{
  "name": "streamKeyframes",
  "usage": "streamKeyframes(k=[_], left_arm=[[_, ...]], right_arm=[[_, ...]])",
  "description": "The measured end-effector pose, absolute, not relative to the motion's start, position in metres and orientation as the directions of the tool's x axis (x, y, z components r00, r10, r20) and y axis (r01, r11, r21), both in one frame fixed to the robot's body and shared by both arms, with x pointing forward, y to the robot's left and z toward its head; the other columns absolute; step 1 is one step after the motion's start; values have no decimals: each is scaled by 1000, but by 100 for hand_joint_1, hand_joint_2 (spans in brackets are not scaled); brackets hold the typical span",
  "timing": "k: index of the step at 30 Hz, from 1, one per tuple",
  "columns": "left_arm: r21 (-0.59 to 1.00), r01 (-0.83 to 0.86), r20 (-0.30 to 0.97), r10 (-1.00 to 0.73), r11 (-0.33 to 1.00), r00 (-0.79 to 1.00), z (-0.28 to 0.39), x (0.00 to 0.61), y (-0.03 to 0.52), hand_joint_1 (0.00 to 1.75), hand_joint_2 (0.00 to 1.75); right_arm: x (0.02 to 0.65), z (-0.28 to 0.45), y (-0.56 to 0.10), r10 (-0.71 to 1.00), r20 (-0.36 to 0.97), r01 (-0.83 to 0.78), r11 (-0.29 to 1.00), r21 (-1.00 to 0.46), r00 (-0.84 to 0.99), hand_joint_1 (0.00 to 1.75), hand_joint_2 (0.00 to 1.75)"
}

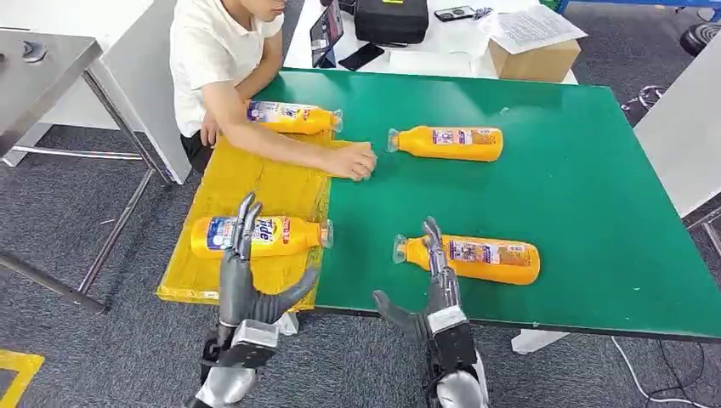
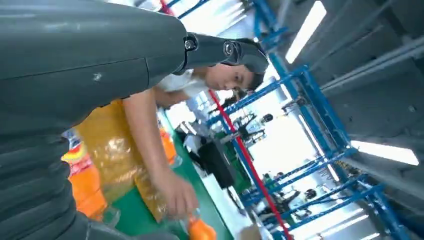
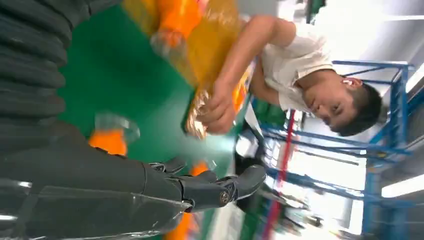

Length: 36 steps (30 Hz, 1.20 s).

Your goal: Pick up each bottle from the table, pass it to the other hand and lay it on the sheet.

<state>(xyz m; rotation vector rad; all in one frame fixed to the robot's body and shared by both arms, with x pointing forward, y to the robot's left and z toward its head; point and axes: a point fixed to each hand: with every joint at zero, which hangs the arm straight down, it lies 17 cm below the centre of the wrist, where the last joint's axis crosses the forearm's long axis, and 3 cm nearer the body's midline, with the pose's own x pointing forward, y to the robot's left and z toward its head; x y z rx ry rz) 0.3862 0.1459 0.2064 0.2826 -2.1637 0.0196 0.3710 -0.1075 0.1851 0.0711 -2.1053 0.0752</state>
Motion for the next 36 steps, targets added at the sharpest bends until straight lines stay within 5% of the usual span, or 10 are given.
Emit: streamKeyframes(k=[8, 29, 30, 36], left_arm=[[-32, -203, 856, -78, 979, -511, 200, 372, 171, 0, 175], [-22, -234, 845, -107, 972, -523, 204, 368, 181, 0, 175], [-23, -233, 846, -105, 972, -523, 204, 368, 180, 0, 175], [-37, -220, 841, -88, 975, -533, 210, 368, 178, 0, 175]], right_arm=[[383, 180, -101, -185, 903, -114, 982, 153, -388, 0, 0], [388, 179, -107, -139, 915, -59, 990, 126, -379, 0, 0], [389, 182, -112, -84, 914, -17, 996, 85, -397, 0, 175], [393, 208, -130, 178, 860, 192, 977, -96, -479, 0, 175]])
